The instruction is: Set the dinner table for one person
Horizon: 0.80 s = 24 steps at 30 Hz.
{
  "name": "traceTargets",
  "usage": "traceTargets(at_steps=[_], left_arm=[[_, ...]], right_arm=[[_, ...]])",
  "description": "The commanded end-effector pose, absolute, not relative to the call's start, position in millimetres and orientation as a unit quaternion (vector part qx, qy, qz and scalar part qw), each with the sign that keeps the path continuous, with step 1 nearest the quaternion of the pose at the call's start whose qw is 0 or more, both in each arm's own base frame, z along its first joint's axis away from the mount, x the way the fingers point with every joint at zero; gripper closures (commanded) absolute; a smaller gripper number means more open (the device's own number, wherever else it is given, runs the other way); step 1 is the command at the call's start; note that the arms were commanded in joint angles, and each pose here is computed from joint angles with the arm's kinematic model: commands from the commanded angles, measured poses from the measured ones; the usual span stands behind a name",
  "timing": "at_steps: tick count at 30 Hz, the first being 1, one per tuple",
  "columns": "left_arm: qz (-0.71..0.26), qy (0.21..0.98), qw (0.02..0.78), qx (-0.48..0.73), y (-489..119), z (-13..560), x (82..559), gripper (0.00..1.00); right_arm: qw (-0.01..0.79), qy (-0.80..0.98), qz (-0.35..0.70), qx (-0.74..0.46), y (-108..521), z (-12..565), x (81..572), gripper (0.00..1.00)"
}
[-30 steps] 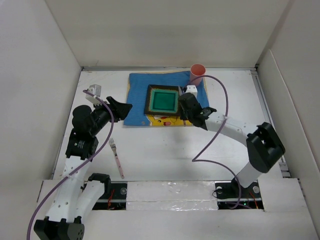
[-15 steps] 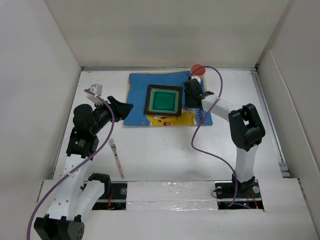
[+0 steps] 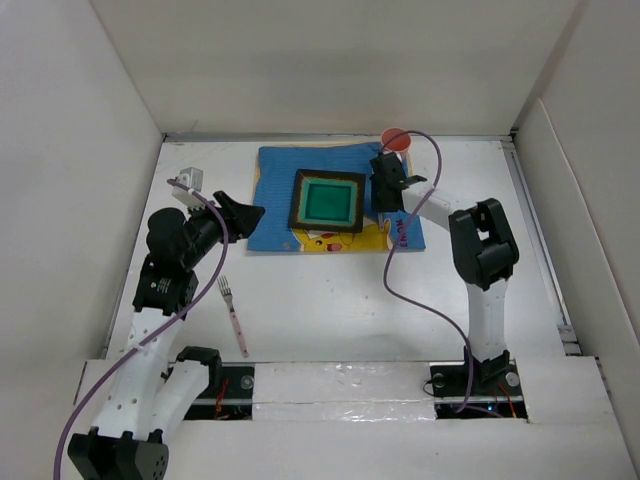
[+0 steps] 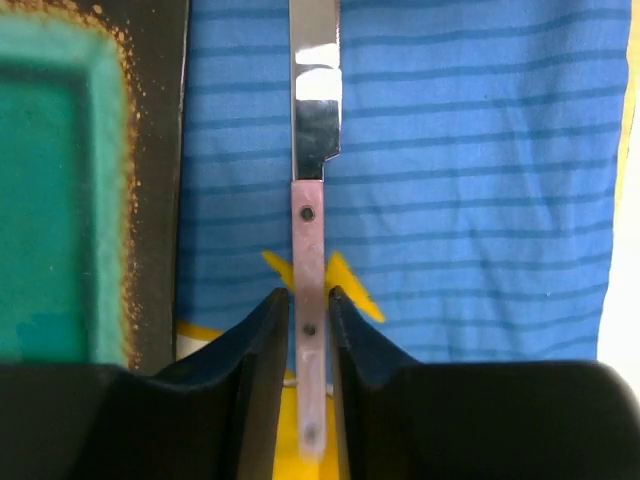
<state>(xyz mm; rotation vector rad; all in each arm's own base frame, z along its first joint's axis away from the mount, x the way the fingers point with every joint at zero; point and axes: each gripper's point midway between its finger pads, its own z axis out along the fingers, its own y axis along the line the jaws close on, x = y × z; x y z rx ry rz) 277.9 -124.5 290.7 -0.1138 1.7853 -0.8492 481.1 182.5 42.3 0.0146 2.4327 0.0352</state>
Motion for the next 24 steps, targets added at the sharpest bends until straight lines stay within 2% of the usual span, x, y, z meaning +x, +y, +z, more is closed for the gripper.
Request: traceTargets(at_steps=[1, 6, 8, 10, 11, 12, 13, 15, 17, 20, 22, 24], left_arm=[[-0.35, 0.745, 0.565, -0.059, -119, 293, 285, 0.51], [-0.325, 0.772, 0.538, -0.096, -111, 269, 297, 0.57], [-0.298, 0.782, 0.533, -0.122, -101, 259, 305, 0.66], [-0.276, 0.8, 0.512, -0.144, -95, 243, 311, 0.75], [-0.262, 0.812, 0.496, -0.159, -91, 231, 313, 0.91], [-0.256, 0.816, 0.492, -0.159, -93, 229, 311, 0.91], [-0.247, 0.827, 0.477, -0.165, -94, 219, 311, 0.99], [-0.206, 0.85, 0.448, -0.185, -84, 201, 306, 1.0], [-0.172, 0.86, 0.433, -0.208, -72, 191, 301, 1.0], [-0.152, 0.877, 0.398, -0.225, -64, 184, 287, 1.0], [-0.147, 0.877, 0.393, -0.232, -58, 193, 281, 0.93], [-0.138, 0.862, 0.421, -0.247, -48, 210, 283, 0.86]], right_arm=[[0.388, 0.921, 0.042, 0.009, 187, 81, 491, 0.67], [0.412, 0.908, 0.072, 0.008, 188, 117, 476, 0.55], [0.445, 0.889, 0.107, -0.005, 205, 154, 460, 0.53], [0.452, 0.882, 0.13, -0.015, 213, 154, 438, 0.53], [0.471, 0.868, 0.156, -0.021, 222, 168, 418, 0.61], [0.485, 0.856, 0.178, -0.029, 230, 190, 409, 0.67], [0.484, 0.854, 0.187, -0.039, 232, 179, 392, 0.81], [0.505, 0.834, 0.214, -0.051, 237, 201, 365, 0.92], [0.499, 0.833, 0.227, -0.066, 238, 193, 342, 0.99], [0.517, 0.822, 0.227, -0.076, 231, 202, 323, 1.0], [0.545, 0.8, 0.24, -0.071, 231, 211, 325, 1.0], [0.517, 0.8, 0.284, -0.109, 252, 200, 310, 1.0]])
